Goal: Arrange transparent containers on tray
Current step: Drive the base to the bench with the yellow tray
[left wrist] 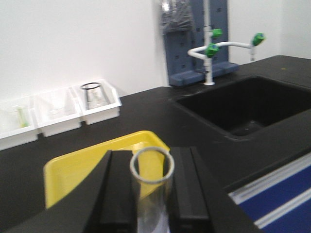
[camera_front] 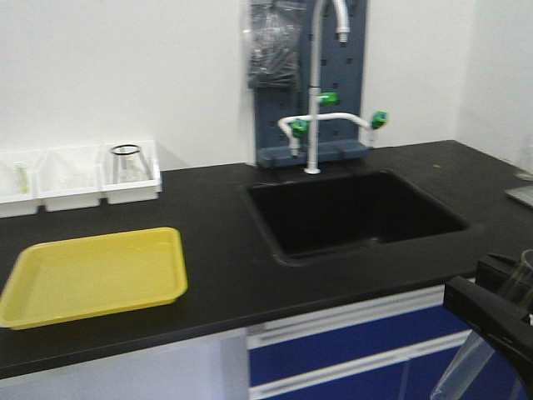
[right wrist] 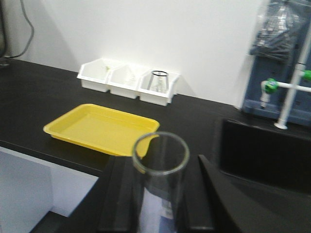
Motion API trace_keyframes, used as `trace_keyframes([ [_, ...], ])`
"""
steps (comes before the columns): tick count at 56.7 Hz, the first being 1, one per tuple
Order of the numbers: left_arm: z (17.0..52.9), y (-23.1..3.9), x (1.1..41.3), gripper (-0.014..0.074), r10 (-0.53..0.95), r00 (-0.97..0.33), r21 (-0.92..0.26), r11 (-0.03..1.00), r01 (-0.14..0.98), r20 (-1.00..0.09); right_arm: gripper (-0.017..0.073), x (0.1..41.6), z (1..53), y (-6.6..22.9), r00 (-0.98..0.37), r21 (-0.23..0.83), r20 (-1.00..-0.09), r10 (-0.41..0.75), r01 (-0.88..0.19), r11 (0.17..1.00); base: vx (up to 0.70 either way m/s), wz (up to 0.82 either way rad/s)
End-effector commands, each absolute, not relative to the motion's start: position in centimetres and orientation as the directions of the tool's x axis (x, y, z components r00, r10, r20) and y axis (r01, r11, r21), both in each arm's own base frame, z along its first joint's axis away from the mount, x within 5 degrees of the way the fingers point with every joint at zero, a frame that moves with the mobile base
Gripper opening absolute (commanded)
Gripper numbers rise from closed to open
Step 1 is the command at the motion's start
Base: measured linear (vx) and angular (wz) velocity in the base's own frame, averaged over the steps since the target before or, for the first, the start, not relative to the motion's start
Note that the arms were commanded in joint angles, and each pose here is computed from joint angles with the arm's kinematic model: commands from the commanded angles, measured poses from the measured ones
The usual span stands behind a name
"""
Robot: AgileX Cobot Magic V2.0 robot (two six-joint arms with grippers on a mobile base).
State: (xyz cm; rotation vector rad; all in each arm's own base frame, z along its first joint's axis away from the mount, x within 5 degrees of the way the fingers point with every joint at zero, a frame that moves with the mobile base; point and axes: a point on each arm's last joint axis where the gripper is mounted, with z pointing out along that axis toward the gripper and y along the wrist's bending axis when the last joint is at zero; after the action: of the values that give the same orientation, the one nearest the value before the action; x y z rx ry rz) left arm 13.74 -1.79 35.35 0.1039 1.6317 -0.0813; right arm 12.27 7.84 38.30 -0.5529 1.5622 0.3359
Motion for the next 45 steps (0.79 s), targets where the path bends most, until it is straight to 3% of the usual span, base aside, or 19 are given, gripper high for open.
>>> trace_keyframes([
  [1,36.97,-2.1,13.69,0.0146,-0.007,0.039,-0.001,0.989,0.148,-0.999,-0.0011,12.04,40.1,7.69,0.103,-0.129,-0.991,-0.088,-0.525,0.841,0.15,0.51],
  [25,36.97,-2.1,13.69,0.0146,-0.007,0.039,-0.001,0.989,0.148,-0.999,-0.0011,12.04,40.08,7.69,0.1,-0.129,-0.991,-0.09,-0.525,0.841,0.17,0.45],
  [45,36.97,-2.1,13.69,0.0146,-0.007,0.039,-0.001,0.989,0.148,-0.999,-0.0011,12.04,40.08,7.69,0.1,-0.129,-0.991,-0.09,-0.525,0.841,0.23,0.23],
])
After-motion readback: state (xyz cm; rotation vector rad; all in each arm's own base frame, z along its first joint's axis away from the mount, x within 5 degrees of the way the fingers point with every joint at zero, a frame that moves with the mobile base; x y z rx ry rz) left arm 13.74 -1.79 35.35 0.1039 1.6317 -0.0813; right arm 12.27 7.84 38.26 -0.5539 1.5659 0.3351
